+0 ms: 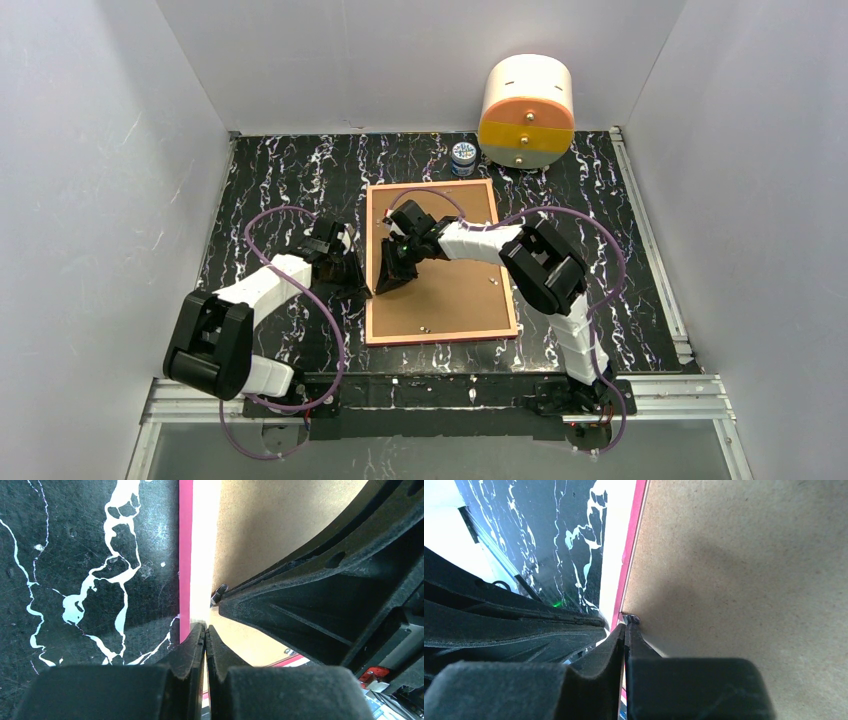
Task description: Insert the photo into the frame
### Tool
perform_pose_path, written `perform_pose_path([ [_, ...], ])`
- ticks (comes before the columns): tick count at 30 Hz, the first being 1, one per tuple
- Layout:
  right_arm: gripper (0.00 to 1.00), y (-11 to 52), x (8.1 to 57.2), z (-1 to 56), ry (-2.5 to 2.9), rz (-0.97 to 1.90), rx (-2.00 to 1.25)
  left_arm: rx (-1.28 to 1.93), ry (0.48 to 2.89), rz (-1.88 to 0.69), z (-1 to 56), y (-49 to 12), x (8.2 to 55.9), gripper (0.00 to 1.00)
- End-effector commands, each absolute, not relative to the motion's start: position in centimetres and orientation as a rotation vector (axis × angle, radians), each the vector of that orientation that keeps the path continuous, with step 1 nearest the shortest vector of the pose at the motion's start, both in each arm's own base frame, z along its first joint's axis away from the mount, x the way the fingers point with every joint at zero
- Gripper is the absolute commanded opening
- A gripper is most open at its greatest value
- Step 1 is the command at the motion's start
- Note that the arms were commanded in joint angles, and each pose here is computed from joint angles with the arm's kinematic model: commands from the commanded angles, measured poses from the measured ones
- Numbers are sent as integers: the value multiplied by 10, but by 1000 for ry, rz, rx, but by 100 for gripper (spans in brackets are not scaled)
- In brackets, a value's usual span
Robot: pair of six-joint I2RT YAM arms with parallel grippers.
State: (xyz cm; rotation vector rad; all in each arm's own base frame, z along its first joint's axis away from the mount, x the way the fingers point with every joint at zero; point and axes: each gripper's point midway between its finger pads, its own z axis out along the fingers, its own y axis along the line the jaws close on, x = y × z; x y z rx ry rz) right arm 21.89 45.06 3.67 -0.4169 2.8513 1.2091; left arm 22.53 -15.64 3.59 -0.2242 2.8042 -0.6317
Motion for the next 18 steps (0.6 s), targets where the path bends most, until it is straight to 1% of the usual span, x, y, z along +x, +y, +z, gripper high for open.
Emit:
perform_pose_path([
  [1,11,451,216,17,2881,1153,-440,-219,2876,-592,25,-150,210,0],
  [5,10,451,218,13,2875,1147,-425,-218,2881,-586,25,-149,209,0],
  [12,11,454,224,11,2828,1158,-406,-228,2881,-582,25,-148,208,0],
  [15,11,458,227,21,2780,1188,-425,-228,2876,-587,27,-149,210,0],
  [18,13,458,232,42,2698,1207,-450,-224,2857,-591,32,-151,215,0],
])
